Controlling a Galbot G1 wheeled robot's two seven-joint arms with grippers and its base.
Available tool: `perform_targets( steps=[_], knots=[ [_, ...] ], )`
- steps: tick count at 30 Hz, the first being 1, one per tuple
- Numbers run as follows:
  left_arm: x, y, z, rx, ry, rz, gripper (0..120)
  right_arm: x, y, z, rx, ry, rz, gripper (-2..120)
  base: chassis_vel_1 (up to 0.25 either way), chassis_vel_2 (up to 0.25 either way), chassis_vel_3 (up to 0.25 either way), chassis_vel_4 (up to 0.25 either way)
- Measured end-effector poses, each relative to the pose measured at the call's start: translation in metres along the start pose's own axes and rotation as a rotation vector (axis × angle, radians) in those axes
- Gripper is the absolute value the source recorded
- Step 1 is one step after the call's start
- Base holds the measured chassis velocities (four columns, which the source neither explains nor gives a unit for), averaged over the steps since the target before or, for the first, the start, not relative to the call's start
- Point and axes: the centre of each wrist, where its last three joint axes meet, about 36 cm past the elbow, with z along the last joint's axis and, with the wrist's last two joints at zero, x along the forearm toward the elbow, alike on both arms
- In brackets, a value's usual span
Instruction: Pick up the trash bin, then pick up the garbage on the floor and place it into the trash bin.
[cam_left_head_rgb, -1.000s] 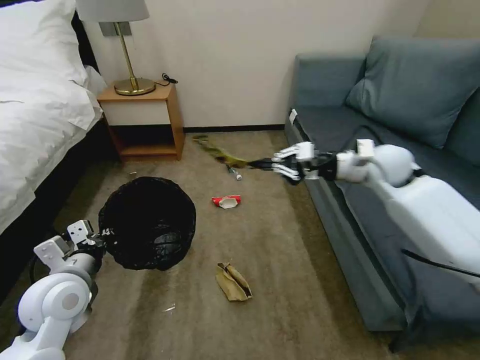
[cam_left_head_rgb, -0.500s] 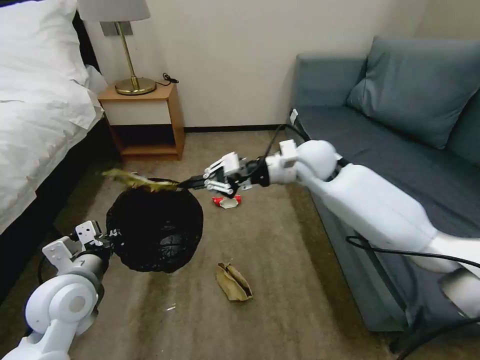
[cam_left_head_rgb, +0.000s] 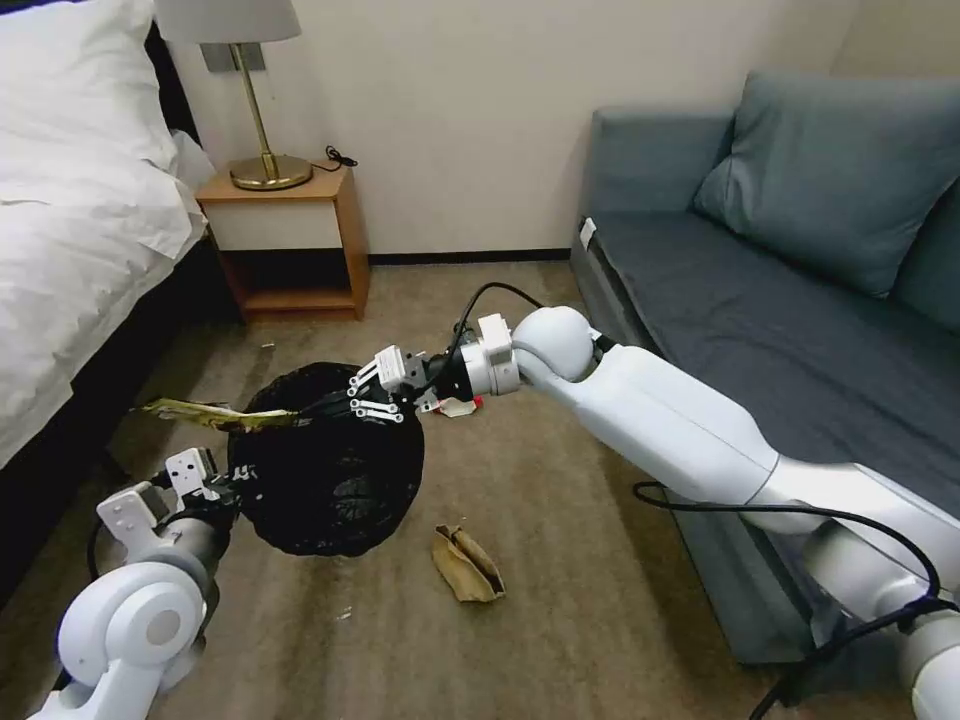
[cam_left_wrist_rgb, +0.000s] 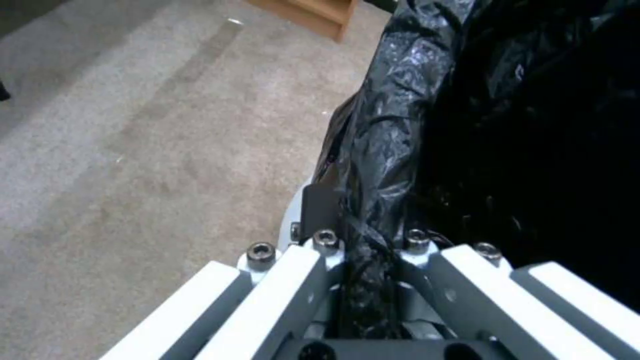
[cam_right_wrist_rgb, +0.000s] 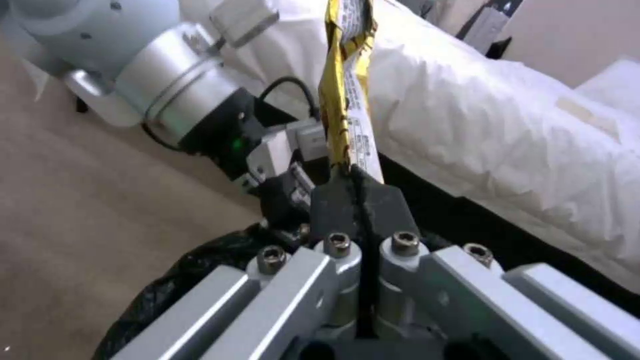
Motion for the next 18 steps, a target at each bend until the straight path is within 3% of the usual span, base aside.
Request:
perform_targets(
  steps=[18],
  knots=[
    [0.019,-0.003,-0.008,-0.004,-0.022,0.015,1,0.016,0.006,0.035,-0.020,0.071,0.034,0,0.000,0.000,0.000,0.000]
  ],
)
